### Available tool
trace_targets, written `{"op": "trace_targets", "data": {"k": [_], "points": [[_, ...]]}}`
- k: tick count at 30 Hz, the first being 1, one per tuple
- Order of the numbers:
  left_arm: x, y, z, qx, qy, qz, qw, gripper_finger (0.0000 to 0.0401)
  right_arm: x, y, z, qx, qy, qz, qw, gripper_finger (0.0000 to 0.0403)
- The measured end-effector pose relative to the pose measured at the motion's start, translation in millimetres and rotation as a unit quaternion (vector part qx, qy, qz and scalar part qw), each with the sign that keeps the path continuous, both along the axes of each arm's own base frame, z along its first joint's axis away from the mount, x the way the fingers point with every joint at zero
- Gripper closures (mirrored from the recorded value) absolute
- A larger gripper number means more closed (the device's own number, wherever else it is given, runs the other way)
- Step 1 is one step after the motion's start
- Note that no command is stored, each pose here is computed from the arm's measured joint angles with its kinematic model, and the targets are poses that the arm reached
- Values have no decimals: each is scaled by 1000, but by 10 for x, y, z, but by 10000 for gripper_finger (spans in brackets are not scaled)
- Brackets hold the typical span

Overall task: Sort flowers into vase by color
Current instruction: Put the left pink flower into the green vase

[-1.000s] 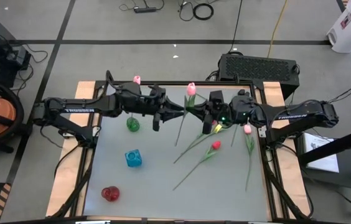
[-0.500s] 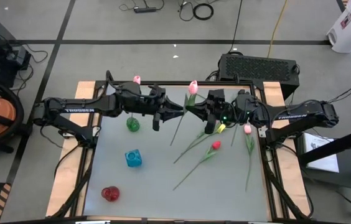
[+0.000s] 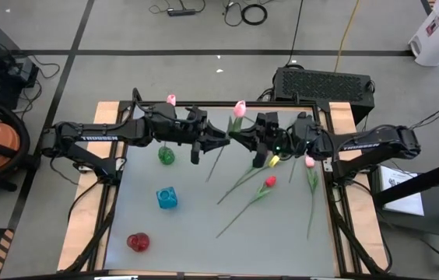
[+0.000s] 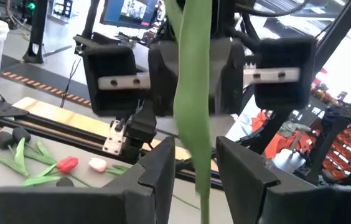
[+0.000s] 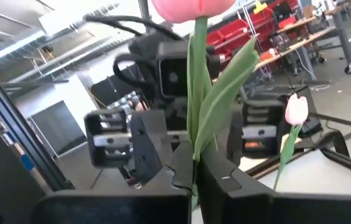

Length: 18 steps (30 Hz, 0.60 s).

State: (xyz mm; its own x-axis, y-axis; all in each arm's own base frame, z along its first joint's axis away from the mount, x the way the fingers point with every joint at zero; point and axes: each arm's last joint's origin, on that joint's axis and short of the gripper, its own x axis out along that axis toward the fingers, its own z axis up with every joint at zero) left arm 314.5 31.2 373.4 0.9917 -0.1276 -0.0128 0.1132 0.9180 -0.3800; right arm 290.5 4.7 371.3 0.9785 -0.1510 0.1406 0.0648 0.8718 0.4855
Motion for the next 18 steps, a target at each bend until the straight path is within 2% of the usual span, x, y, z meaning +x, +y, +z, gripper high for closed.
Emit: {"op": "trace_targets", "data": {"k": [9,13,18], "points": [[0,0,-1,0,0,-1,1000,284,34,1,-31,0,4,0,1000,403],[0,-1,-2,0,1,-2,1000,316,25,1,-19,-1,1,0,1000,403],[0,-2,-4,0,1,-4,1000,376,25,0,-22,-1,2,0,1000,403]]}}
